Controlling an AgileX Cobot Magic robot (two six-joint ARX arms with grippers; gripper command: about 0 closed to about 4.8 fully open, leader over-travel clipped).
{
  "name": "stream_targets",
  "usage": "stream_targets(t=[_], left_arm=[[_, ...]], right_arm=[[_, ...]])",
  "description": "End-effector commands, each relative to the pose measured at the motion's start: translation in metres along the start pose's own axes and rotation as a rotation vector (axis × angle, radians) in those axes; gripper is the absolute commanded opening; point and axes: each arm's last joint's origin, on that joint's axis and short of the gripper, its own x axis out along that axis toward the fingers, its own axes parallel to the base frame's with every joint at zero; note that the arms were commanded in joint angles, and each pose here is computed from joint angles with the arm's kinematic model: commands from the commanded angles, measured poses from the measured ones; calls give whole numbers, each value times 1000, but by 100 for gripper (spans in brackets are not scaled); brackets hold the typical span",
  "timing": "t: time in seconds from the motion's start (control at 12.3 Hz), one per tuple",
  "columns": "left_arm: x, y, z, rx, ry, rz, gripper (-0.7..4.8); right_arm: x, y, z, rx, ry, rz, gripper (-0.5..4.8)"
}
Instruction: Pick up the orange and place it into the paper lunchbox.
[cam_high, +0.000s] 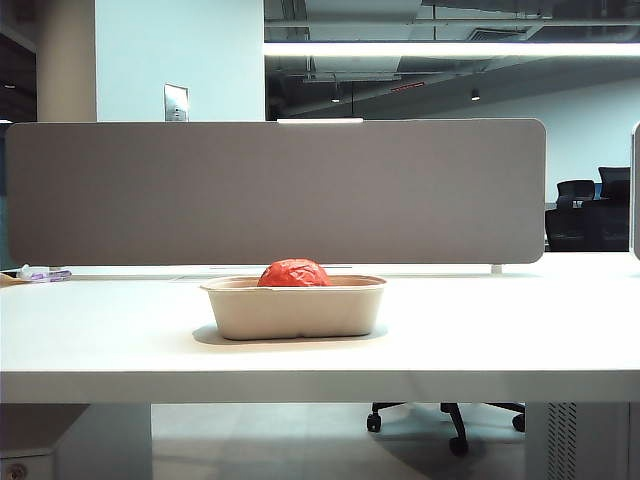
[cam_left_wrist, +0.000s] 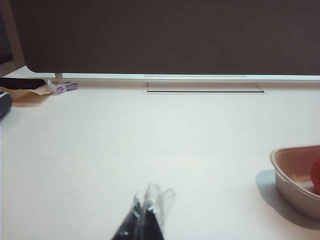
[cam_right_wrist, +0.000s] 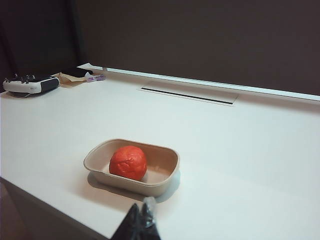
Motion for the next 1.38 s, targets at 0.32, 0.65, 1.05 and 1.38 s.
stream_targets(t=[0.32, 0.65, 1.05, 1.38], left_arm=[[0, 0, 1, -3, -15, 5, -5], [0, 0, 1, -3, -15, 4, -6], [0, 0, 1, -3, -15, -3, -6], [0, 0, 1, -3, -15, -2, -5]], right_arm=[[-1, 0, 2, 8, -15, 0, 0], [-1, -6, 1, 10, -25, -197, 0], [19, -42, -47, 6, -64, -383, 0], [17, -53, -64, 5, -43, -425, 0]])
